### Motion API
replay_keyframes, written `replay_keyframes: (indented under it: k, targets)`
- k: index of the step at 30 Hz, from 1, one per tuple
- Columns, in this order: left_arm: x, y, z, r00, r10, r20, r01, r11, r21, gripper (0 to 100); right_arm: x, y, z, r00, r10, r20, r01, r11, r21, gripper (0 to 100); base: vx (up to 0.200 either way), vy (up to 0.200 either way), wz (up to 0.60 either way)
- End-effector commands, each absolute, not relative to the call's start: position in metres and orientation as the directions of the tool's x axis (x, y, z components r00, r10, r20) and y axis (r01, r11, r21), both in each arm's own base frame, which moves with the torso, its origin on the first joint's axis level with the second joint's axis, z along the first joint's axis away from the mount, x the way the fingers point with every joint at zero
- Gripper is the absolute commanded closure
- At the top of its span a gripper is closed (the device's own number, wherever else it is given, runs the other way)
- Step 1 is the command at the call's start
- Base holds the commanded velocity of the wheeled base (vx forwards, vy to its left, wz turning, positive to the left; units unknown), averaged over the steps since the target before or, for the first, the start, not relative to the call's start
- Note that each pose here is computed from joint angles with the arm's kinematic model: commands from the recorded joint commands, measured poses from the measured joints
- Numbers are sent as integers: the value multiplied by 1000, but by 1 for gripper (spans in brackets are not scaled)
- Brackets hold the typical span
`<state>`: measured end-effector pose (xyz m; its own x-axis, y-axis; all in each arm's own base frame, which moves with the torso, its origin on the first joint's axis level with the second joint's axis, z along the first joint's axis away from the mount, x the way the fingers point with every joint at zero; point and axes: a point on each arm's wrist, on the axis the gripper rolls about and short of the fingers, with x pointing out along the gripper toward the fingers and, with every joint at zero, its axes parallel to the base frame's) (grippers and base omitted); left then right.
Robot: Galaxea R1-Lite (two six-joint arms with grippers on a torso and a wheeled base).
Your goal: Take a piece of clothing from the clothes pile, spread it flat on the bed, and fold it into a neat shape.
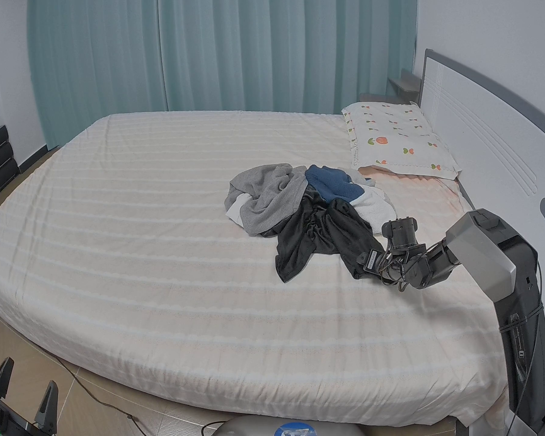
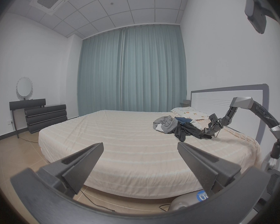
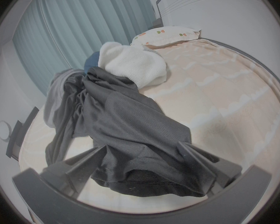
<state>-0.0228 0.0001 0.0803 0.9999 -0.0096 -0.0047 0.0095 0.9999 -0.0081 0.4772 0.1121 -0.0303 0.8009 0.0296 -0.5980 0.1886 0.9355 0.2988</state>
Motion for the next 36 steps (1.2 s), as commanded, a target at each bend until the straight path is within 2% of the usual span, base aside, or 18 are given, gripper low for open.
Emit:
replay_keyframes:
  k: [1,7,12,13,15,17,19,20,23,25,26,28,29,32,35,36]
  targets:
    - [-22,0,75,1000,-9,-20,9,1000,-11,0,481,116,-33,800,18,-600,188,942,280,100,0,0,0]
    - [-22,0,75,1000,-9,-20,9,1000,-12,0,479,118,-32,794,25,-607,182,944,276,100,0,0,0]
    - [-22,0,75,1000,-8,-18,7,1000,-20,0,475,120,-14,808,65,-586,174,923,343,100,0,0,0]
    - [-22,0,75,1000,-8,-18,7,1000,-23,0,467,121,3,809,107,-578,174,896,409,100,0,0,0]
    - [-22,0,75,1000,-9,-18,9,1000,-28,0,461,122,15,809,139,-572,168,876,451,100,0,0,0]
    - [-22,0,75,1000,-9,-18,9,999,-34,0,439,121,37,800,217,-559,151,830,537,100,0,0,0]
    - [-22,0,75,1000,-6,-18,6,999,-32,0,429,121,48,808,252,-532,122,813,570,100,0,0,0]
    - [-22,0,75,1000,-3,-18,3,1000,-29,0,412,119,62,827,296,-477,70,789,610,100,0,0,0]
    - [-22,0,75,1000,-3,-18,2,999,-32,0,392,116,75,850,331,-410,9,769,640,100,0,0,0]
    - [-22,0,76,1000,2,-14,-2,1000,-20,0,358,117,96,878,370,-304,-87,748,658,100,0,0,0]
    - [-23,0,84,1000,2,29,-1,1000,-26,0,349,116,103,884,376,-276,-111,744,659,100,0,0,0]
    - [-40,1,161,961,2,277,19,997,-72,0,327,116,128,896,402,-187,-185,722,667,100,0,0,0]
    - [-38,1,189,957,2,292,32,993,-113,0,319,115,140,899,411,-149,-214,711,670,100,0,0,0]
    - [-15,0,228,974,-17,227,43,993,-113,0,295,116,176,892,451,-44,-307,674,672,100,0,0,0]
    - [6,-2,226,987,-99,124,106,993,-50,0,275,122,193,871,492,-2,-364,647,671,100,0,0,0]
    - [29,-5,214,983,-183,5,183,982,-52,0,264,127,196,859,513,0,-380,637,670,100,0,0,0]
